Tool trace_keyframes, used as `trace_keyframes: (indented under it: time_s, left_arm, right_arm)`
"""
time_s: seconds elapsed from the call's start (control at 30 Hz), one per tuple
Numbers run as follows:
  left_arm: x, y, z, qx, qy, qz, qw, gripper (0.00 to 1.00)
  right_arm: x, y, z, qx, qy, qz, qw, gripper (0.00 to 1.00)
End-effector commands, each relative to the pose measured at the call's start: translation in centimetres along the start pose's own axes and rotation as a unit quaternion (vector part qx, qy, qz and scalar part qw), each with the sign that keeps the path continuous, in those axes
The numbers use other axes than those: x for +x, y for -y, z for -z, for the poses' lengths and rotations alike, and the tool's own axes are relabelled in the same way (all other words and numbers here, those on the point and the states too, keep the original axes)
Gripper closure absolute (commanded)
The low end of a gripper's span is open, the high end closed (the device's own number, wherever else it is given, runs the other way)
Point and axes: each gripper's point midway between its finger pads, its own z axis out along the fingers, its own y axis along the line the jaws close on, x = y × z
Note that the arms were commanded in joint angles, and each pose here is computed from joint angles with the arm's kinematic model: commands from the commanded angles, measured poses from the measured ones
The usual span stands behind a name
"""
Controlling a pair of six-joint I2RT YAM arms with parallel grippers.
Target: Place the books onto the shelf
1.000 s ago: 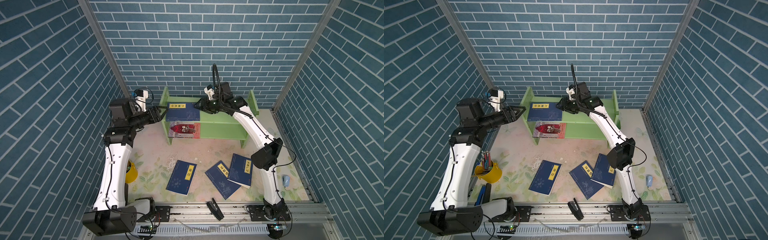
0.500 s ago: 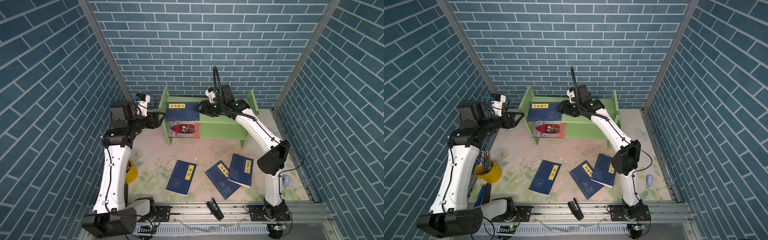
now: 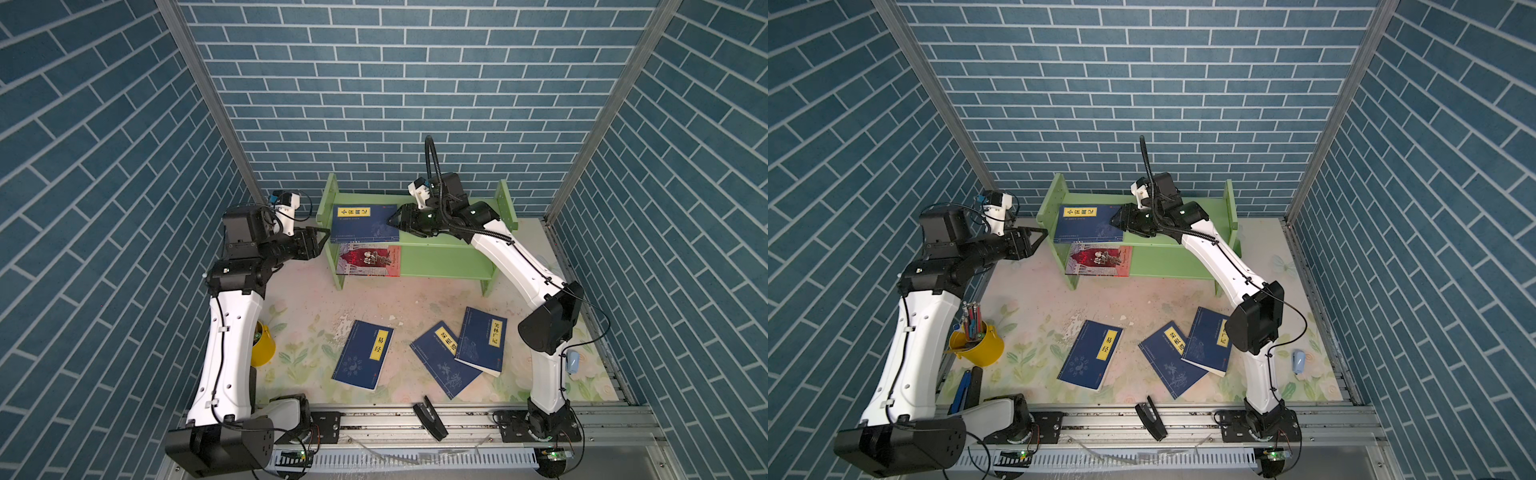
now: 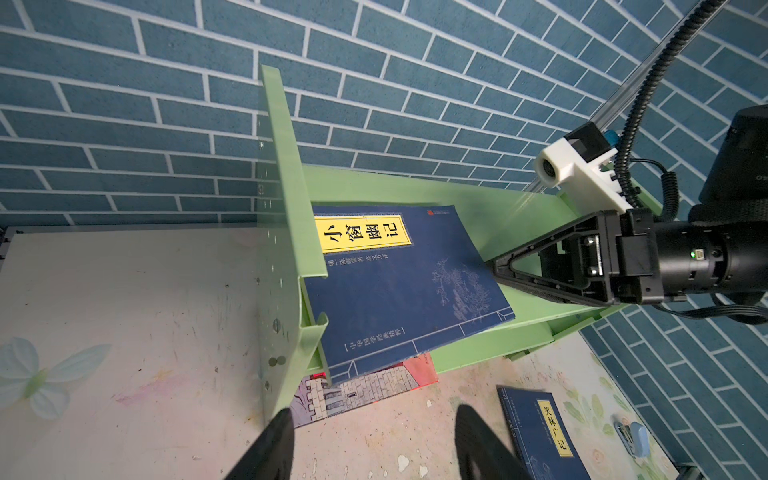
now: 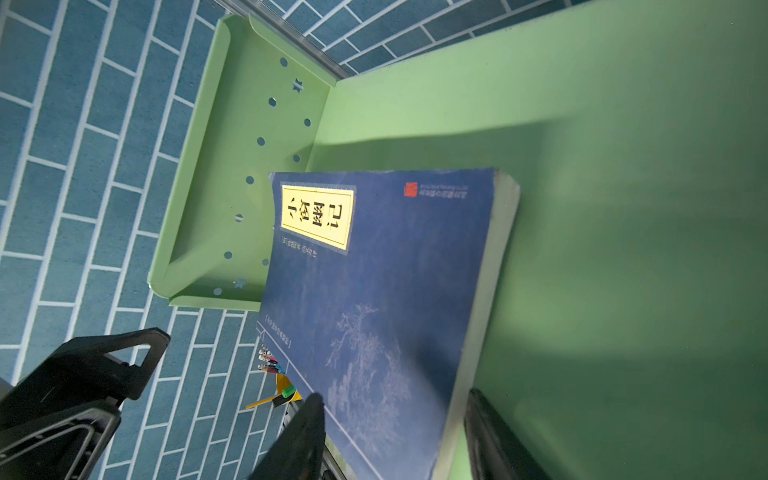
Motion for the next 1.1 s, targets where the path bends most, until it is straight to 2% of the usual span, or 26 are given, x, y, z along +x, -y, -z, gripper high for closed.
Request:
trace_keyframes:
  time_s: [0.0,0.57,0.83,1.07]
  left_arm:
    - [-0.7,0.3,0.6,0.000,0.015,-0.003,1.000,0.37]
    - [-0.1,-0.7,0.0,-0.012,0.011,-0.006,1.000,0.37]
    - [2.4,-3.9,-0.8,-0.078,-0.020,-0.079,0.994,0.38]
    - [4.2,-4.9,-1.5,-0.084,-0.040,-0.109,0.990,0.39]
  right_arm:
    - [0.6,-0.4,-0.8,-0.005,-0.015,-0.011,1.000,0.44]
    - [1.3,-1.4,-0.6,-0.001,-0.023,-0.004,1.000,0.44]
    - [1.8,-1.3,0.1,0.003,-0.019,-0.003,1.000,0.44]
    - [0.8,-2.0,2.3,0.013,0.011,0.020,1.000,0.44]
